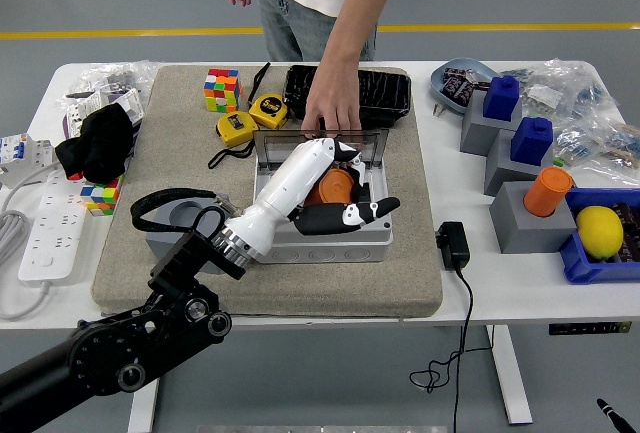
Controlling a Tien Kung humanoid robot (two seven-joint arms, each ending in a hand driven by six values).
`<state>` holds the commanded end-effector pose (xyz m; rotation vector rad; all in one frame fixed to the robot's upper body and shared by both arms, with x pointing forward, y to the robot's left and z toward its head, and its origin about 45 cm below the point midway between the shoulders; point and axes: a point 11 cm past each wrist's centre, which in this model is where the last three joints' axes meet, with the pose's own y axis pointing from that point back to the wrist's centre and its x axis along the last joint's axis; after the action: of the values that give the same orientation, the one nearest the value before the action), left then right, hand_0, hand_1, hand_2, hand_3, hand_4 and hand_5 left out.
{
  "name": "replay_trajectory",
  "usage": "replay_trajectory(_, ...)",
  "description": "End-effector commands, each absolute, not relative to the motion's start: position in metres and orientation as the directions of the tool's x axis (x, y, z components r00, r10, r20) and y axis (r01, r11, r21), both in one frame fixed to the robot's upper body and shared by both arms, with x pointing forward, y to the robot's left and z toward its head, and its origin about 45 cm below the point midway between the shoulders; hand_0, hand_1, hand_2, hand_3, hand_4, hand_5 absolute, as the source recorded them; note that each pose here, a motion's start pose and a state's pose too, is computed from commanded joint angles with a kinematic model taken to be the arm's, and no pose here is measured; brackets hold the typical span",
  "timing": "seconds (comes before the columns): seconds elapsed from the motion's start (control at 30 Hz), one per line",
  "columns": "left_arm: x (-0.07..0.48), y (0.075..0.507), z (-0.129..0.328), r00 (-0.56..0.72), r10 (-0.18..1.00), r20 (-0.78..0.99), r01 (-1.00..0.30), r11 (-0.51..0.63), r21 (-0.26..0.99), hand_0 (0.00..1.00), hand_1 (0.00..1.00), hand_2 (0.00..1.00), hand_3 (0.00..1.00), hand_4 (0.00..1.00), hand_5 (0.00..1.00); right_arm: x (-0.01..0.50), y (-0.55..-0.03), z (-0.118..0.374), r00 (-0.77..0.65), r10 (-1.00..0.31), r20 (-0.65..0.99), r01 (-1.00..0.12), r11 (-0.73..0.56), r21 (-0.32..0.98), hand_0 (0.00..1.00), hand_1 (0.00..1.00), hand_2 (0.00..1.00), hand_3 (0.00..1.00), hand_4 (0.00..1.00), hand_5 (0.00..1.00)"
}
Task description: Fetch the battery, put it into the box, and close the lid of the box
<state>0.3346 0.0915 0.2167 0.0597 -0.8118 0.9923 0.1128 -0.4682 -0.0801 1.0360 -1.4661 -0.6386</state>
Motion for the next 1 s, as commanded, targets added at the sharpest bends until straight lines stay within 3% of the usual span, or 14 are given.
replay_trajectory(0.43, 0.366, 0.090, 0.191, 0.196, 0.688, 0.698, -0.792, 0.531, -0.301, 0.050, 0.002, 0.012, 0.002, 0.864, 0.737, 0.115, -0.467, -0.080, 0.073, -0.872, 0.484, -0.242, 0.455, 0.857, 0.710, 0.672, 0.725, 0.797, 0.998, 0.998)
replay_trajectory(0.63, 0.378, 0.095, 0.182, 0.157, 0.665, 0.730, -0.809, 0.511, -0.292, 0.051, 0.002, 0.013, 0.002, 0.867, 0.768, 0.116, -0.466, -0.080, 0.075, -0.872, 0.484, -0.243, 0.454, 0.857, 0.709, 0.672, 0.725, 0.797, 0.998, 0.998)
replay_trajectory(0.67, 0.378, 0.096, 0.181, 0.155, 0.657, 0.737, -0.809, 0.512, -0.287, 0.053, 0.002, 0.015, 0.002, 0.876, 0.823, 0.116, -0.467, -0.080, 0.075, -0.872, 0.484, -0.243, 0.455, 0.857, 0.709, 0.672, 0.725, 0.797, 0.998, 0.998)
replay_trajectory(1.0, 0.379, 0.099, 0.175, 0.153, 0.642, 0.751, -0.813, 0.514, -0.274, 0.055, 0.002, 0.016, 0.002, 0.882, 0.845, 0.116, -0.468, -0.079, 0.073, -0.871, 0.486, -0.244, 0.457, 0.855, 0.709, 0.672, 0.725, 0.797, 0.998, 0.998)
